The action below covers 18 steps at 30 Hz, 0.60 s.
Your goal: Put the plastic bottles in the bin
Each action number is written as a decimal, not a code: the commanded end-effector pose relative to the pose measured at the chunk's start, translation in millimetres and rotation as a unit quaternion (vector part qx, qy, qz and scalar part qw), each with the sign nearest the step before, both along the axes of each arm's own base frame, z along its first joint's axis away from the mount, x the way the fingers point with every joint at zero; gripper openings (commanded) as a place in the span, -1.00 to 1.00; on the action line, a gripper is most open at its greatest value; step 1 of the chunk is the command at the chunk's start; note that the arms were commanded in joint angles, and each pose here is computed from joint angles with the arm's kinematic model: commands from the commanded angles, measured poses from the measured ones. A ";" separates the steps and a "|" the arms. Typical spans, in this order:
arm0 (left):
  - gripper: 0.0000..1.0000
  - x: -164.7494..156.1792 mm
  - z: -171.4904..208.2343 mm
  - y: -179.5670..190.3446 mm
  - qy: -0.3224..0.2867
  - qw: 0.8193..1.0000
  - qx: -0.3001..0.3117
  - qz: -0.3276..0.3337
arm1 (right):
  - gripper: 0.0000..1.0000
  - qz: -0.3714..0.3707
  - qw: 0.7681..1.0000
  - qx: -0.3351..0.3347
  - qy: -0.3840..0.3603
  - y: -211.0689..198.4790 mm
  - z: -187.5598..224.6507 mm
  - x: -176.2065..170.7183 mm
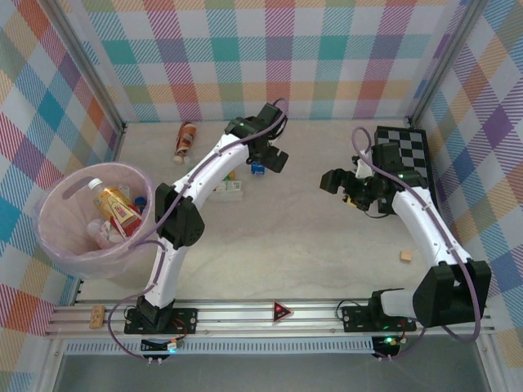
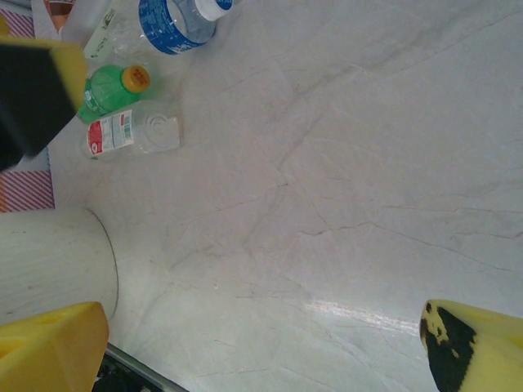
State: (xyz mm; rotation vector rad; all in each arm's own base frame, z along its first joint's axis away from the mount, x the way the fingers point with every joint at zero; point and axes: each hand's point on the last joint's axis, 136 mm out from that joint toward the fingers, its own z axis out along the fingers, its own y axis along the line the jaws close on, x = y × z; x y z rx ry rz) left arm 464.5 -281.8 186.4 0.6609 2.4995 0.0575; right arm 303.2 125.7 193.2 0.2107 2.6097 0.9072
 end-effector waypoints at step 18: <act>1.00 63.8 -123.2 23.3 0.059 0.998 0.004 -0.028 | 0.96 0.004 0.999 -0.045 0.005 -12.6 -11.7 -22.4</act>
